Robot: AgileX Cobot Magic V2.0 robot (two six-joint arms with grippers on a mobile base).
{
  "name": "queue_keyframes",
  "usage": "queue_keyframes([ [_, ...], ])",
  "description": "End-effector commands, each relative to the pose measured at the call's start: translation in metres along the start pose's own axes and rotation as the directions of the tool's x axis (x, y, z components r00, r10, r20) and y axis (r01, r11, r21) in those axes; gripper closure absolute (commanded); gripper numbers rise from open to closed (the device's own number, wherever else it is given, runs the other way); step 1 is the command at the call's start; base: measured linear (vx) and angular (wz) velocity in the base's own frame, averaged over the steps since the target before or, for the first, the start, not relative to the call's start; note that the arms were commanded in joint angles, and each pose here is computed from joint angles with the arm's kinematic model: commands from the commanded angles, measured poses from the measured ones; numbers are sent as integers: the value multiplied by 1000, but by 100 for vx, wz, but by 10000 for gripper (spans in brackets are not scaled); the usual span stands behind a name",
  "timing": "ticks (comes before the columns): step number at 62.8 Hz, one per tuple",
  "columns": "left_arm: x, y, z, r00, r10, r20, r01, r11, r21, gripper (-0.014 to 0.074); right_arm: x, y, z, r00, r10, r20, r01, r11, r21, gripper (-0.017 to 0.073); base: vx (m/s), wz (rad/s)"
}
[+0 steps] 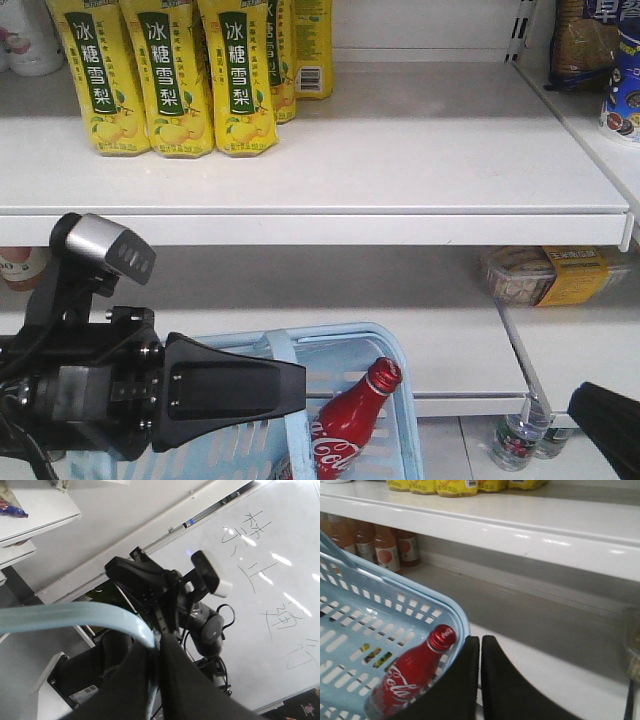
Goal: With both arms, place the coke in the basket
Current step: 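Withdraw the right gripper away from the basket, then swing the left gripper holding the basket away from the shelf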
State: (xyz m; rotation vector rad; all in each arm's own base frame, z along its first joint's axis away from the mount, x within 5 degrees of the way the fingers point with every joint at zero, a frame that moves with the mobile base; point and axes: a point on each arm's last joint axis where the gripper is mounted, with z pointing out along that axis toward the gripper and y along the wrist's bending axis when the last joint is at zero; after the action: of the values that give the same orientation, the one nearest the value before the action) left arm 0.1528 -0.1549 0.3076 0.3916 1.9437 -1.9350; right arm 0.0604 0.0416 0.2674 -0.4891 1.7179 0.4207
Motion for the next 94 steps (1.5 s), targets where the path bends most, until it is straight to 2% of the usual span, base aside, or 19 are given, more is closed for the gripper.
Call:
queue_keyframes([
  [1, -3, -34, -3, 1000, 17, -6, -15, 967, 253, 600, 9, -6, 0, 996, -9, 94, 3, 998, 66, 564, 0, 0],
  [9, -3, -34, -3, 1000, 17, -6, -15, 967, 253, 600, 29, -11, 4, 990, 26, 141, -43, 993, 113, 564, 0, 0],
  [18, -3, -34, -3, 1000, 17, -6, -15, 967, 253, 600, 37, -16, 6, 980, 29, 197, -62, 985, 160, 564, 0, 0],
  [64, -3, -34, -3, 1000, 19, -7, -17, 968, 251, 600, 37, -16, 6, 980, 29, 197, -62, 985, 161, 564, 0, 0],
  [75, -6, -30, -2, 999, 9, 33, -16, 980, 201, 600, 37, -16, 6, 980, 29, 197, -62, 985, 161, 564, 0, 0],
  [81, -8, -22, -1, 998, 1, 66, -10, 990, 137, 600, 37, -16, 6, 980, 29, 196, -61, 985, 160, 564, 0, 0],
  [86, -10, -17, -1, 995, 34, 95, -42, 996, 79, 600, 37, -16, 6, 981, 30, 194, -61, 985, 159, 564, 0, 0],
  [94, -7, -11, -2, 979, 170, 109, -174, 984, 30, 600, 37, -16, 6, 981, 30, 194, -61, 985, 159, 564, 0, 0],
])
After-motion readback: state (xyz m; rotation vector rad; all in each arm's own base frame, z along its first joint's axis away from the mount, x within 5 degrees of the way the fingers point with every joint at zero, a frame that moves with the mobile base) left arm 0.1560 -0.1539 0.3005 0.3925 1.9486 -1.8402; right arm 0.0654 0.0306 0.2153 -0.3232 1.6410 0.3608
